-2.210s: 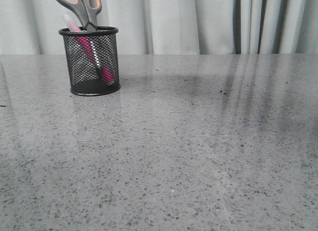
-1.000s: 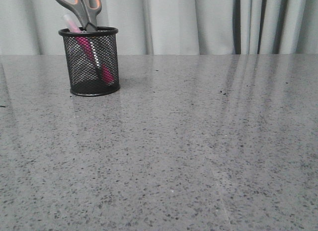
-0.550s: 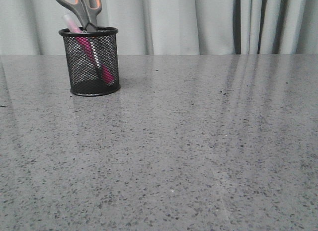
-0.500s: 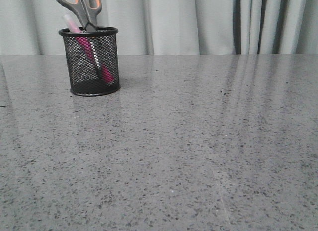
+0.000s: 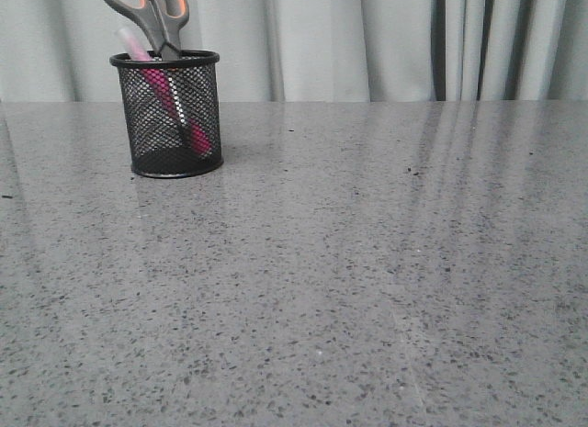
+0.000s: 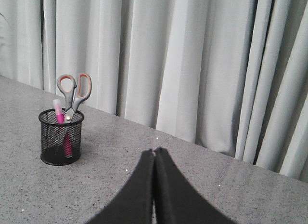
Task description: Put pen and scissors into bin
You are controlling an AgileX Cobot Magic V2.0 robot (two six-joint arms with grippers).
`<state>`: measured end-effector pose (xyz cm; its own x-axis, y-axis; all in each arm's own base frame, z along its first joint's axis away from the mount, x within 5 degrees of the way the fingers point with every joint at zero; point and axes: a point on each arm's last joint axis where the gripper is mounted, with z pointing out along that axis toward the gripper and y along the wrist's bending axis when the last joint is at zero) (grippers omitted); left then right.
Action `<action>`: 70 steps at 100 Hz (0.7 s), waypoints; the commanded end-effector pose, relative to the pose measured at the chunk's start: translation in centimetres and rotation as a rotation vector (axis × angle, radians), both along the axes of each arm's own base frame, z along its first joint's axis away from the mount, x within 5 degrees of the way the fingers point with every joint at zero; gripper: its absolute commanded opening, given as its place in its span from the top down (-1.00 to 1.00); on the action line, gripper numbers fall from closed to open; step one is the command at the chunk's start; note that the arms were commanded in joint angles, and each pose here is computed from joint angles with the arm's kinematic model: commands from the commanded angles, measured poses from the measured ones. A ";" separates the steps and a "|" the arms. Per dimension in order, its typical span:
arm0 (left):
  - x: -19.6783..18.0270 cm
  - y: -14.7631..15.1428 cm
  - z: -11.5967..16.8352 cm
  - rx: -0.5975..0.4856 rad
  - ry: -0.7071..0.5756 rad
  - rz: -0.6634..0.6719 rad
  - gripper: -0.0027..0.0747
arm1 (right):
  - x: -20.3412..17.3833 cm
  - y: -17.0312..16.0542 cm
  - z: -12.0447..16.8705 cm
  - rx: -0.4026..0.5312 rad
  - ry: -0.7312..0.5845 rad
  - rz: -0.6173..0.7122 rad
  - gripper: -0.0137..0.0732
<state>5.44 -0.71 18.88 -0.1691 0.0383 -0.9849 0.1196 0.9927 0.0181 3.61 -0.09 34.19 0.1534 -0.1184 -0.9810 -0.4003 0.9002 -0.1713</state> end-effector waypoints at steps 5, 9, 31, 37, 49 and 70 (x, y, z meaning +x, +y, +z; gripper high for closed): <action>-0.1 0.0 -1.4 -0.007 0.034 0.007 0.98 | -0.2 0.1 1.3 0.000 -0.080 0.021 0.85; -0.1 0.0 -1.4 -0.007 0.034 0.007 0.98 | -0.2 0.1 1.3 0.000 -0.080 0.021 0.85; -0.1 0.0 -1.4 -0.012 0.034 0.007 0.98 | -0.2 0.1 1.3 0.000 -0.080 0.021 0.85; -0.1 0.0 -1.4 -0.012 0.034 0.007 0.98 | -0.2 0.1 1.3 0.000 -0.080 0.021 0.85; -0.1 0.0 -1.4 -0.012 0.034 0.007 0.98 | -0.2 0.1 1.3 0.000 -0.080 0.021 0.85; -0.1 0.0 -1.4 -0.012 0.034 0.007 0.98 | -0.2 0.1 1.3 0.000 -0.080 0.021 0.85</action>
